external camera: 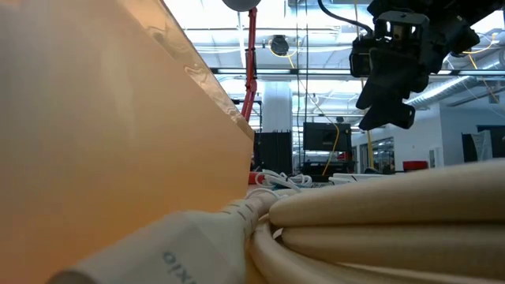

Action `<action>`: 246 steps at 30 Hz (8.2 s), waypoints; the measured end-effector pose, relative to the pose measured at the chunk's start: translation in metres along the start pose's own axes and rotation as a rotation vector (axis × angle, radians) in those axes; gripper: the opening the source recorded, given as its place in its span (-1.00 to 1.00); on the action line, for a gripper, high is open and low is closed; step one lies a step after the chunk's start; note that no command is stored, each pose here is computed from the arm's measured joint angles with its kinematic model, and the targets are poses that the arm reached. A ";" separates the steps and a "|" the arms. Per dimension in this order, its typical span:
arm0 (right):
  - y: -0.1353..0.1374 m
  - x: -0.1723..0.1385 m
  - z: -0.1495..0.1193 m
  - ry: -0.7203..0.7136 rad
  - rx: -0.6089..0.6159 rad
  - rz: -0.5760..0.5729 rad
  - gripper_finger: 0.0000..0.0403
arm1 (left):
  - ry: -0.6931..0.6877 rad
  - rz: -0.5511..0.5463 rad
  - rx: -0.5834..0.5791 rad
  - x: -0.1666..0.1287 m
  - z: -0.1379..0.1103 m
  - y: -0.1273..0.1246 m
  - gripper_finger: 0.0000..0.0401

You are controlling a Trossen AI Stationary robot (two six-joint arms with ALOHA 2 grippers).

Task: Pick & Place USB Port
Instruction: Put the top light blue USB cable into the blue bin, then put the light blue USB cable into the blue bin, then adjust the blue bin

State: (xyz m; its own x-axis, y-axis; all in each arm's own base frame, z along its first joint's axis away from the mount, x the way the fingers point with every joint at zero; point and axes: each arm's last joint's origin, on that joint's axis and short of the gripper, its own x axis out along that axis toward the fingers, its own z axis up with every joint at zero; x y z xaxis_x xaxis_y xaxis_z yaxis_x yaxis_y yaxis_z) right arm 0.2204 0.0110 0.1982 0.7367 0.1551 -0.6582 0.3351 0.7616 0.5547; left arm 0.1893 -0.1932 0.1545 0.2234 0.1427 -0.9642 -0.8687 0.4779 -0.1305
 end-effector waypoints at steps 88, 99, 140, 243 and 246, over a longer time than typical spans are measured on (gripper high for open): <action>-0.004 -0.001 0.004 -0.138 0.194 -0.132 0.03 | 0.402 0.216 0.880 0.064 0.249 0.102 -0.82; -0.005 -0.001 0.004 -0.158 0.203 -0.148 0.03 | 0.205 0.252 0.674 -0.024 0.260 0.138 -0.82; -0.018 -0.003 0.013 -0.198 0.201 -0.207 0.03 | 0.269 -0.068 0.672 -0.068 0.012 0.037 -0.82; -0.018 -0.003 0.013 -0.203 0.216 -0.215 0.03 | 0.249 -0.098 0.764 -0.010 0.107 0.031 -1.00; -0.019 -0.004 0.014 -0.217 0.215 -0.228 0.03 | 0.232 -0.129 0.761 -0.013 0.108 0.029 -1.00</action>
State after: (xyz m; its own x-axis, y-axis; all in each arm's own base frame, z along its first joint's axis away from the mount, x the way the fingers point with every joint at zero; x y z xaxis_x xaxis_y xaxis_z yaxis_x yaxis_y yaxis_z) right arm 0.2196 -0.0124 0.1973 0.7286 -0.1575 -0.6666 0.6034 0.6082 0.5158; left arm 0.2085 -0.0875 0.1885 0.1312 -0.0970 -0.9866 -0.2841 0.9498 -0.1312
